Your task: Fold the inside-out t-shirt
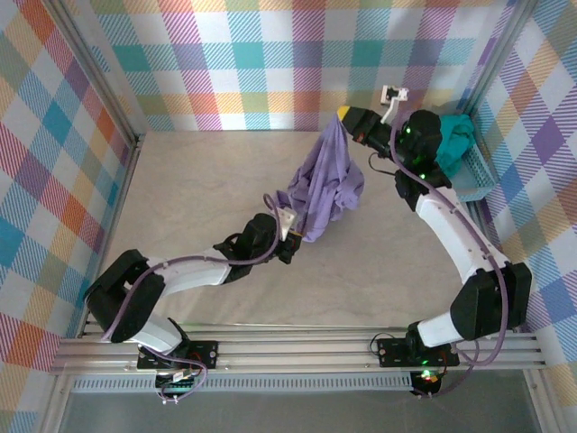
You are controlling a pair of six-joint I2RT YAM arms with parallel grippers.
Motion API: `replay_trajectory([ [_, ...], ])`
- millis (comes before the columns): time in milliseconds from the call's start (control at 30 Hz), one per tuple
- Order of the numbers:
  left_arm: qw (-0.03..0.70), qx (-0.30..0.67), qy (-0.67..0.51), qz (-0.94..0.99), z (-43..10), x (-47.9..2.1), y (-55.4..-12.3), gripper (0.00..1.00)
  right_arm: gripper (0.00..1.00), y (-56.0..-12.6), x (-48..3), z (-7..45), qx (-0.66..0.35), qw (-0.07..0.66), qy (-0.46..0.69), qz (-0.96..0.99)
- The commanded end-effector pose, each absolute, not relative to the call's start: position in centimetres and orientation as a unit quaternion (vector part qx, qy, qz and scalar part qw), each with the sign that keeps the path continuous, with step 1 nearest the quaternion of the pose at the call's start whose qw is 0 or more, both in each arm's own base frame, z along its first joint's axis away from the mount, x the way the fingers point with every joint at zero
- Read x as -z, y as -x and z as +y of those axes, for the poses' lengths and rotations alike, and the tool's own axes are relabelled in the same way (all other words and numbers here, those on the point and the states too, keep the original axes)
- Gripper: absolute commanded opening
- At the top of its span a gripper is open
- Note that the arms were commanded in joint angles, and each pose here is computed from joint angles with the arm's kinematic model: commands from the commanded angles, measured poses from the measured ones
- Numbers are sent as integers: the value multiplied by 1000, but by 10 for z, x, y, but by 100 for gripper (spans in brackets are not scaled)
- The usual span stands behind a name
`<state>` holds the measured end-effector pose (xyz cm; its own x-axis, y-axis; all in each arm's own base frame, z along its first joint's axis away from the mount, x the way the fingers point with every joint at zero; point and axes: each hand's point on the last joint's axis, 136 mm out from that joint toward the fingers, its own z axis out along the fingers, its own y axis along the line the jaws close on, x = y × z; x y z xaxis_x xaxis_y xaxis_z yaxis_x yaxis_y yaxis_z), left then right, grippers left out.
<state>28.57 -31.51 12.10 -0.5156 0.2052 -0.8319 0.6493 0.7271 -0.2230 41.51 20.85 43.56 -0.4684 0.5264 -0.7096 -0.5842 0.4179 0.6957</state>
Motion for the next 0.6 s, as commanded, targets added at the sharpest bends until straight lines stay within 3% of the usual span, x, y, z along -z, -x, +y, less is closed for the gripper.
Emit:
replay_trajectory([
  [0,446,209,-309,814,-310,-119,-273,0,0,-401,-492,214,-555,548,78,621],
  [67,444,208,-314,813,-309,-118,-267,2,0,-396,-479,223,-543,532,125,638],
  [167,443,225,-307,812,-305,-125,-259,37,0,-381,-429,231,-508,486,191,685],
  [233,444,239,-295,812,-300,-134,-254,48,0,-366,-380,227,-482,446,213,724],
  [400,455,280,-255,806,-283,-159,-250,65,0,-327,-290,196,-433,380,206,791],
  [567,423,283,-192,839,-275,-162,-285,72,0,-306,-244,171,-395,352,165,832],
])
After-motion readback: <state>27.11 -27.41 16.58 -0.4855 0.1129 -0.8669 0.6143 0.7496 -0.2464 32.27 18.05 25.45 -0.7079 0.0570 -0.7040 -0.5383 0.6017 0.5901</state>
